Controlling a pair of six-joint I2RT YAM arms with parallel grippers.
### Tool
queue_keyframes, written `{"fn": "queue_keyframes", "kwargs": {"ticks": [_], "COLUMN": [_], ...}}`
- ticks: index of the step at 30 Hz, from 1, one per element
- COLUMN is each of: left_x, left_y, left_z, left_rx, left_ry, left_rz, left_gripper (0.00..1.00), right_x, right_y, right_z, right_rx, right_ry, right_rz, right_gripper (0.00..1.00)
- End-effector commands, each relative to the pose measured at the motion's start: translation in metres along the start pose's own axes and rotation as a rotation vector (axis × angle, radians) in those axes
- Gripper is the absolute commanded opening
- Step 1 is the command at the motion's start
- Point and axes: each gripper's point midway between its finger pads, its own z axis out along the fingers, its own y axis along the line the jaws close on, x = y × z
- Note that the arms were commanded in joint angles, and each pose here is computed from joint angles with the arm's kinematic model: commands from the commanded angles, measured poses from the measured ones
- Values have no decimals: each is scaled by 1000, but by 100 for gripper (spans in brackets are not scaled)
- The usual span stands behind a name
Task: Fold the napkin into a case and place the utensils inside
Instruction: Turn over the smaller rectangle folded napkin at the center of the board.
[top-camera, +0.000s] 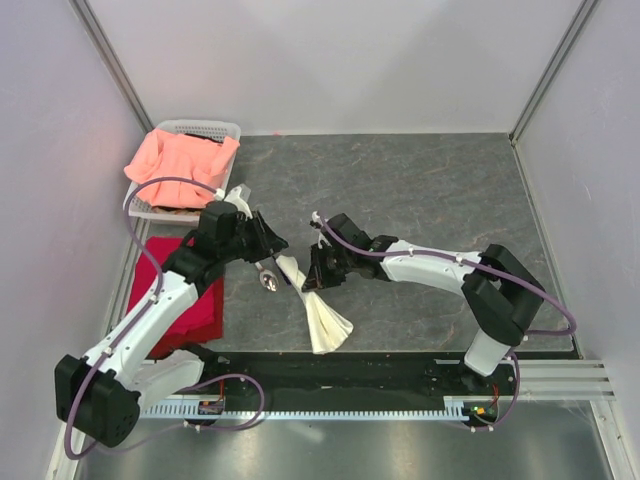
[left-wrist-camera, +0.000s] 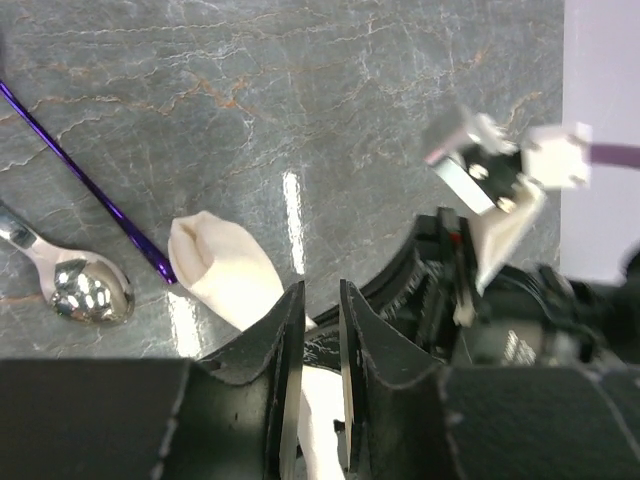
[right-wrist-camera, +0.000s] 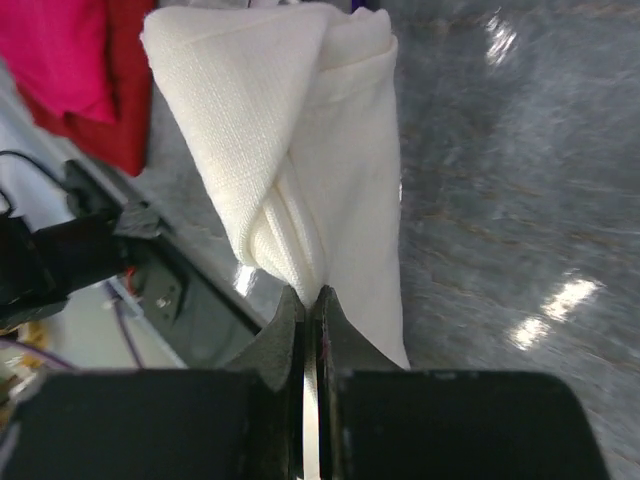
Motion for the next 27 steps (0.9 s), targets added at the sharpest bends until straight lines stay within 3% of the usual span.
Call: {"fn": "queue_keyframes", "kwargs": {"ticks": [1, 10, 18, 20, 22, 23, 25, 27], "left_x": [4, 14, 24, 28, 40, 45, 55, 59], "left_y": [3, 6, 9, 5, 3, 1, -6, -19], "left_z": [-9, 1, 17, 22, 32, 34, 46, 54], "left_rx": [-7, -11, -6, 21, 34, 45, 60, 103], "left_ry": [16, 81, 145, 168, 215, 236, 268, 280], "left_rz": [43, 35, 24, 24, 21, 17, 18, 17], "left_gripper": [27, 24, 23, 23, 24, 23, 23, 23], "right_x": [1, 8, 17, 14, -10, 2, -17, -22], "right_y": [40, 2, -66, -81, -107, -122, -146, -146], "right_z": [-4, -1, 1, -6, -7, -15, -20, -37], "right_rx": [-371, -568, -526, -483, -384, -276, -83, -6], "right_ry": [38, 71, 163, 177, 108, 173, 113, 93], "right_rz": [82, 159, 174, 193, 126, 161, 97, 90], "right_gripper": [0, 0, 13, 29, 48, 52, 64, 70]}}
